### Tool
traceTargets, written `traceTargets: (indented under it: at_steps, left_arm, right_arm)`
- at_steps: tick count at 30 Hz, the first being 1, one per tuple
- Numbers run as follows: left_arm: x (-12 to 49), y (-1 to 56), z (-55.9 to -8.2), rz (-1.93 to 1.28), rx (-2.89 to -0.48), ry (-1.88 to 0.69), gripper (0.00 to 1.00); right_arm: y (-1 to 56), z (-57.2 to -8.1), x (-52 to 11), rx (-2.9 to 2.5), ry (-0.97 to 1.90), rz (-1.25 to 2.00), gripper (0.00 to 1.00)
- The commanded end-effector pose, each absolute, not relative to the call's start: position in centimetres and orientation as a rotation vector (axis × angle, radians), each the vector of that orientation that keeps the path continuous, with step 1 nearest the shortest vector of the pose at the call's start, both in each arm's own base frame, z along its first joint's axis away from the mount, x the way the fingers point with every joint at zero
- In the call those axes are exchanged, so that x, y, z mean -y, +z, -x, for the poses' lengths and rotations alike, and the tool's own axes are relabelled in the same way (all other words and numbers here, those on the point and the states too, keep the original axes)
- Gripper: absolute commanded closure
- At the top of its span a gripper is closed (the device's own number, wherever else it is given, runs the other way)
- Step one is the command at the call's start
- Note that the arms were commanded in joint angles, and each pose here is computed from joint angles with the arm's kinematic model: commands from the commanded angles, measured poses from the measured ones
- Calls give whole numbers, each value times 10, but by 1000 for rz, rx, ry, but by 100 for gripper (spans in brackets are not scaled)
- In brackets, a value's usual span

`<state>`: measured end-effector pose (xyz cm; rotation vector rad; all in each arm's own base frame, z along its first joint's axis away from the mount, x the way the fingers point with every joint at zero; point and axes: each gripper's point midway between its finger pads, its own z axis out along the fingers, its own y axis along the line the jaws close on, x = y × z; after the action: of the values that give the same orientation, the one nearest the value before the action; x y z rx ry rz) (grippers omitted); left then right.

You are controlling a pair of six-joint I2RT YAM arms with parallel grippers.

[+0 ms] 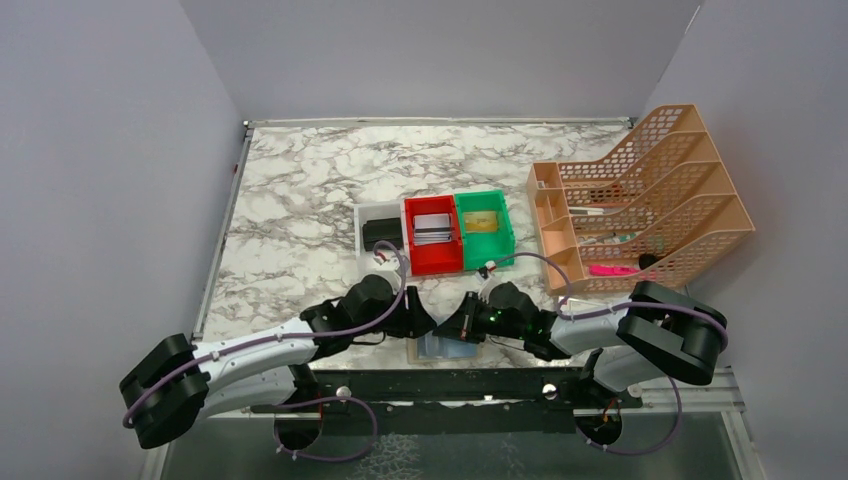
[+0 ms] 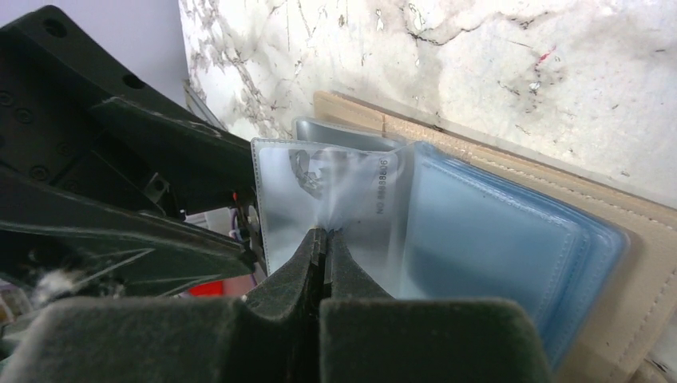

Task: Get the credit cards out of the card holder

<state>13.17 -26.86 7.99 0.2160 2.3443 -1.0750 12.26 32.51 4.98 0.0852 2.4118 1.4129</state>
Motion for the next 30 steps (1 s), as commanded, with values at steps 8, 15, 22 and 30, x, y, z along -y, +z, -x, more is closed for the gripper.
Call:
traceTargets:
  at_steps: [8, 15, 22, 30]
  left_arm:
    - [294, 86, -121, -304, -2306, -1256, 55]
    - [302, 75, -119, -332, -2355, -1259, 57]
    - [308, 78, -124, -340, -2345, -1257, 58]
    - [327, 80, -122, -398, -2351, -1280, 58]
  right_arm:
    - [56, -129, -322, -2356, 1418, -110, 96]
    - [53, -138, -308, -2372, 1283, -137, 79]
    - [39, -150, -262, -2421, 940, -235, 69]
    - [53, -159, -217, -2327, 789, -342, 69]
